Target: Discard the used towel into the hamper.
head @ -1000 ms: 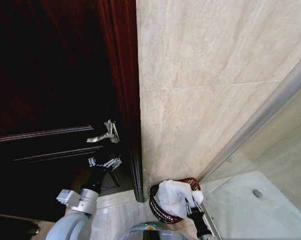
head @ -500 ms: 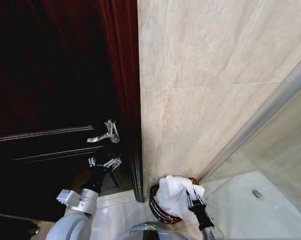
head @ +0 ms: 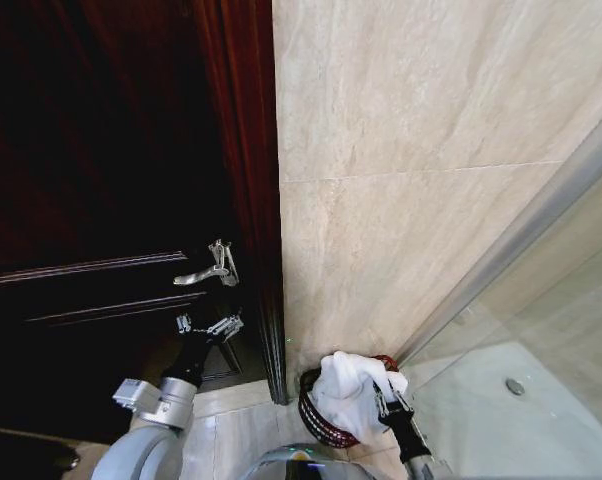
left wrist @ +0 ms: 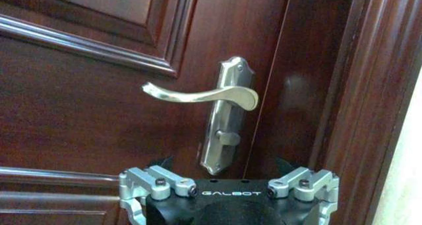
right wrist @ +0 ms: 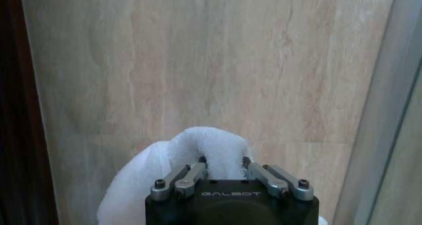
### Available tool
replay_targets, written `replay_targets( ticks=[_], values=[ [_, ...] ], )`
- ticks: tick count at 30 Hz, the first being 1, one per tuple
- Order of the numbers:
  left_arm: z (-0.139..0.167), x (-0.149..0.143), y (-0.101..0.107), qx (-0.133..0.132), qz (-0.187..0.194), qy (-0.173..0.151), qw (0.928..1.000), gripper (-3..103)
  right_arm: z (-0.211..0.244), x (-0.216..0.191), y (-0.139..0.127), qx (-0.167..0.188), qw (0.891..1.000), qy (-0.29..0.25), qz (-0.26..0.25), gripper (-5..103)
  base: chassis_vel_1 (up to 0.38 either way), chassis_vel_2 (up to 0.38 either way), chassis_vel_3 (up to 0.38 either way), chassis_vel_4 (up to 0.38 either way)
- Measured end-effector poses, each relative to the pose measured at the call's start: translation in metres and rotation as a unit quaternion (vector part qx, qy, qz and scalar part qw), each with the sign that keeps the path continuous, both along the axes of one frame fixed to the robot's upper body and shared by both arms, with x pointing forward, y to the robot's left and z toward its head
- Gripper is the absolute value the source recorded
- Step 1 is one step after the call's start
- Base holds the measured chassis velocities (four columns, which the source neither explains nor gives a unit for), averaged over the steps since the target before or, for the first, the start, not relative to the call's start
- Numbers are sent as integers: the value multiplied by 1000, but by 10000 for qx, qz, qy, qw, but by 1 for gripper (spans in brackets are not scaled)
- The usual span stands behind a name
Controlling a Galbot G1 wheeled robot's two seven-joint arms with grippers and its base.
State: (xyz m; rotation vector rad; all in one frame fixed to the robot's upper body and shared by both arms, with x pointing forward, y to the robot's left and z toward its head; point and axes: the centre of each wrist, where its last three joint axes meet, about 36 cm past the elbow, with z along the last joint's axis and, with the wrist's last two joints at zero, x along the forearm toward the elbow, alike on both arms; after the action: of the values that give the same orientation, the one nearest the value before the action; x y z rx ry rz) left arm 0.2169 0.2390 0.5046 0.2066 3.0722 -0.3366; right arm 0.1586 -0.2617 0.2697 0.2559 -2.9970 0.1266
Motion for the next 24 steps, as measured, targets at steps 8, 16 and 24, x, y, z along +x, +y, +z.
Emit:
replay_targets(
  ticks=[8, 16, 24],
  values=[
    [0, 0, 0, 0, 0, 0, 10000, 100, -4, -3, 3, -67, 9999, -81, -5, 18, 0, 0, 0, 0],
    [0, 0, 0, 0, 0, 0, 10000, 100, -2, -3, 4, 0, 10000, -63, 44, 18, 0, 0, 0, 0],
    [0, 0, 0, 0, 0, 0, 10000, 100, 0, -2, 7, 89, 9999, -113, 0, 18, 0, 0, 0, 0]
  ],
)
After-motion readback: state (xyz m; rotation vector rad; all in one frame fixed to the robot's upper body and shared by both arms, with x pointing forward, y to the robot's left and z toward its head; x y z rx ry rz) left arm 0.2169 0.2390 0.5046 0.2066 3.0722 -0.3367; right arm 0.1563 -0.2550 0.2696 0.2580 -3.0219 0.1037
